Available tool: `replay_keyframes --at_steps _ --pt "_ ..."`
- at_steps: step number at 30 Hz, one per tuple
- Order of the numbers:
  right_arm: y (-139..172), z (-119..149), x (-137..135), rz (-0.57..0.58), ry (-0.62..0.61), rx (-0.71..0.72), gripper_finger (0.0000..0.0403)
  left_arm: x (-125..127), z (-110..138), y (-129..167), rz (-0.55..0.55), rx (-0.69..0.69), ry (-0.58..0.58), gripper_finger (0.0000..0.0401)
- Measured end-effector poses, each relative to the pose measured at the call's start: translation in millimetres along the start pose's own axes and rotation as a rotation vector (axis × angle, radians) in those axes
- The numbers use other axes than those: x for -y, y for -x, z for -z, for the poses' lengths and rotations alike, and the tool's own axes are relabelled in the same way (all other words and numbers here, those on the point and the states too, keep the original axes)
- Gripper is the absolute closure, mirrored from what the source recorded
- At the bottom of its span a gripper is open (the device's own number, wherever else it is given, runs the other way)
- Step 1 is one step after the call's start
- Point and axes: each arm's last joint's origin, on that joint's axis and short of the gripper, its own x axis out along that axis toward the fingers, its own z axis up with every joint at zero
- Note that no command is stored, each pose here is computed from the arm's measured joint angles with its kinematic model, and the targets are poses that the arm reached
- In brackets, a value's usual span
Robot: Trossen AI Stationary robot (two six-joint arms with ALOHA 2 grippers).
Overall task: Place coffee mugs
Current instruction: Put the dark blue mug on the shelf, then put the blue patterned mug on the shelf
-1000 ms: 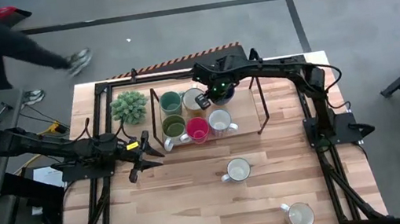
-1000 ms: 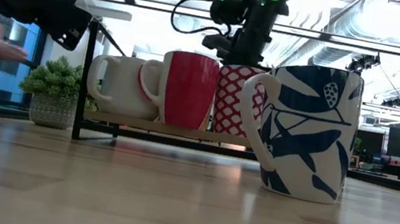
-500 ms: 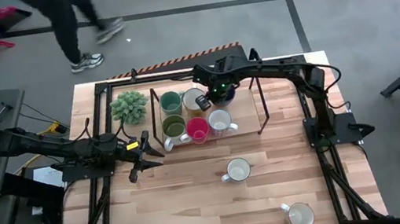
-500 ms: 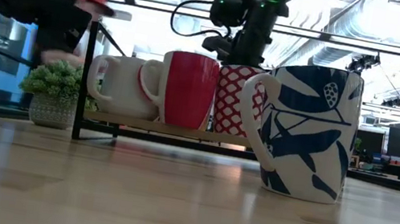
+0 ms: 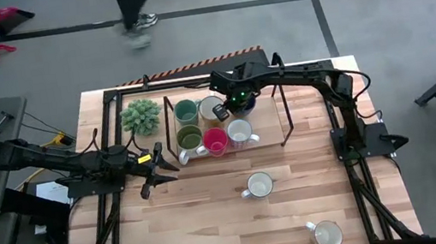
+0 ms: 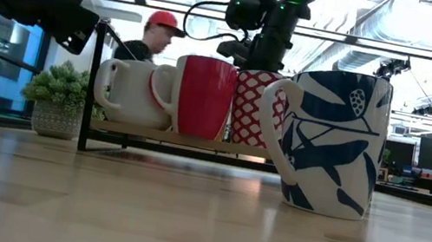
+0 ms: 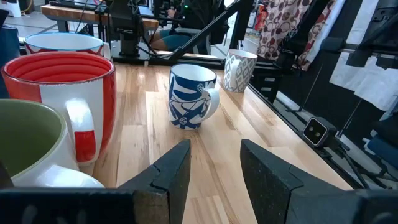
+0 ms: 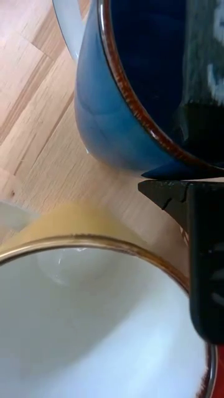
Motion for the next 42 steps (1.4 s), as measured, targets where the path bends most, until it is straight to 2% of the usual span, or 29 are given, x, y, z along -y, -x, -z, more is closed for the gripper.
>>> replay_keyframes --at_steps 10,22,37,42 --pt "0 0 0 0.000 0.005 0.000 0.0400 0 0 0 0.000 0.000 0.000 0.0272" --pt "0 0 -1 -0.007 0.000 0.004 0.0320 0 0 0 0.000 0.000 0.000 0.0272" --pt "0 0 -2 -0.052 -0.019 -0.024 0.0288 0 0 0 0.000 0.000 0.000 0.0272" --pt "16 -4 -5 -0.057 0.006 -0.002 0.0288 0 0 0 0.000 -0.001 0.000 0.0272"
